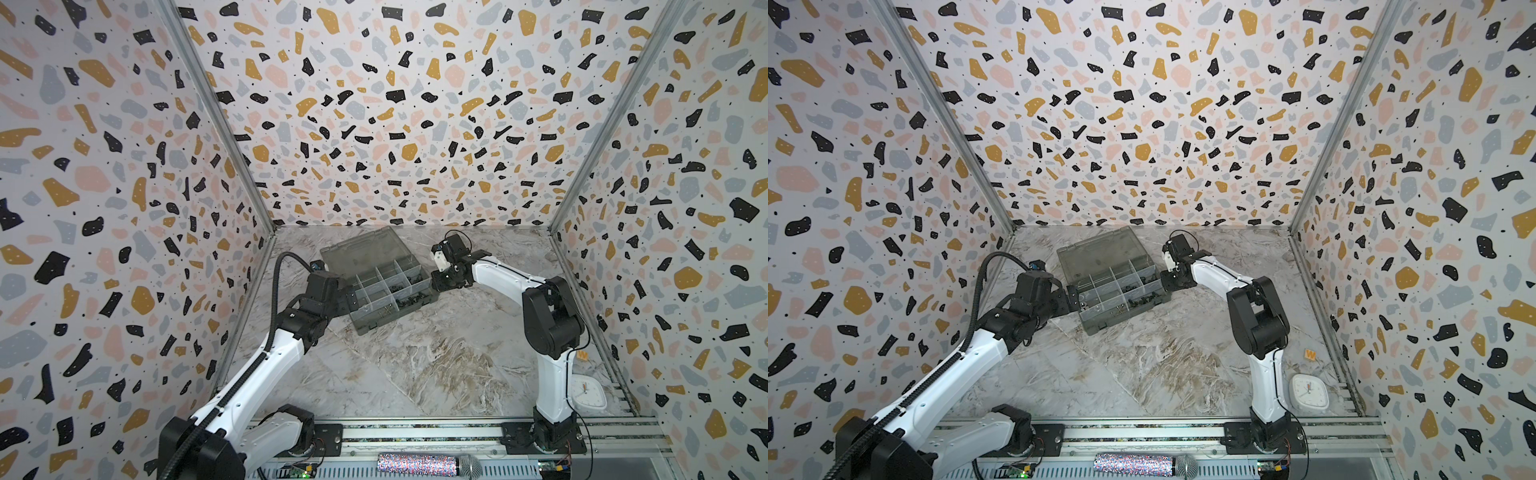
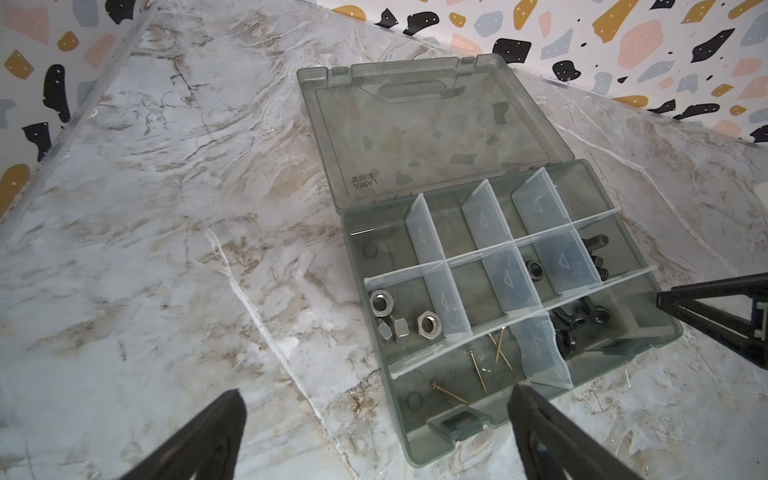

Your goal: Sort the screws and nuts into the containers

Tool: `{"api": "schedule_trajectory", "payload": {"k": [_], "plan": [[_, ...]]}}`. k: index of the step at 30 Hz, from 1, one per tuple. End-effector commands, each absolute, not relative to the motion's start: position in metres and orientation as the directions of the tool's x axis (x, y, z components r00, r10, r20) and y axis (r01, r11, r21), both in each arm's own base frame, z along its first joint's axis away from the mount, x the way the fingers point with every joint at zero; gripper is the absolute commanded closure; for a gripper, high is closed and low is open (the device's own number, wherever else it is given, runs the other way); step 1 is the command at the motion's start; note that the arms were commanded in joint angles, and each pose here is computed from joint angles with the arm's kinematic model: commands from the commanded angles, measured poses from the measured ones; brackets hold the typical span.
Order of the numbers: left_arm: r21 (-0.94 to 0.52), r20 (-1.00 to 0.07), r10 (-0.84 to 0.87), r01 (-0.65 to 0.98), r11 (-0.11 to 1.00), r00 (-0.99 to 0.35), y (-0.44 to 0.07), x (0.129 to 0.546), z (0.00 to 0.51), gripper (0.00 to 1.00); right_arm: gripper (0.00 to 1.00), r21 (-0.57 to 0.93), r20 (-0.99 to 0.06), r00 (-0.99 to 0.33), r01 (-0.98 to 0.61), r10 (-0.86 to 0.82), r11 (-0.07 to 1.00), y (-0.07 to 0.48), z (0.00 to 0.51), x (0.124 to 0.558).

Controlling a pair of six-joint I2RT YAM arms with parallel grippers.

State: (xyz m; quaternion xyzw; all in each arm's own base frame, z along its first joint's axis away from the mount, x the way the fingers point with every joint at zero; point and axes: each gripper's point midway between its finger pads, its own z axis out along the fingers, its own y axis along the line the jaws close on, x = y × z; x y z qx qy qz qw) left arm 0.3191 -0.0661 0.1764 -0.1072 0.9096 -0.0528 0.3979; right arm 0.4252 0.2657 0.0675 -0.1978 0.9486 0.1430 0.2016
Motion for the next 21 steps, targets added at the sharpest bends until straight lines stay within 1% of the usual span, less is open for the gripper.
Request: {"api": "schedule_trajectory", "payload": {"k": [1, 3, 4, 7, 9, 14, 21], "plan": [[-0.195, -0.743, -0.241, -0.142, 0.97, -0.624, -0.063, 0.331, 0.19, 0.0, 0.69, 0.204, -0.454, -0.834, -0.442, -0.315, 0.874, 0.278, 0.077, 0.428], [-0.192, -0.742, -0.242, -0.147, 0.97, -0.625, -0.06, 0.333, 0.187, 0.0, 0.7, 0.2, -0.436, -0.842, -0.435, -0.317, 0.878, 0.278, 0.071, 0.43], [-0.191, -0.741, -0.242, -0.15, 0.97, -0.626, -0.058, 0.334, 0.185, 0.0, 0.74, 0.195, -0.424, -0.847, -0.432, -0.322, 0.88, 0.279, 0.066, 0.43], [-0.2, -0.731, -0.25, -0.15, 0.968, -0.635, -0.056, 0.336, 0.179, 0.0, 0.91, 0.177, -0.391, -0.859, -0.424, -0.331, 0.888, 0.276, 0.059, 0.433], [-0.204, -0.727, -0.25, -0.147, 0.968, -0.64, -0.056, 0.338, 0.177, 0.0, 0.95, 0.162, -0.382, -0.862, -0.416, -0.332, 0.895, 0.273, 0.058, 0.432], [-0.208, -0.725, -0.246, -0.137, 0.969, -0.643, -0.057, 0.342, 0.177, 0.0, 0.95, 0.137, -0.361, -0.876, -0.389, -0.32, 0.911, 0.256, 0.056, 0.415], [-0.23, -0.719, -0.248, -0.114, 0.966, -0.65, -0.064, 0.348, 0.175, 0.0, 0.94, 0.16, -0.343, -0.902, -0.329, -0.261, 0.931, 0.234, 0.065, 0.373]]}}
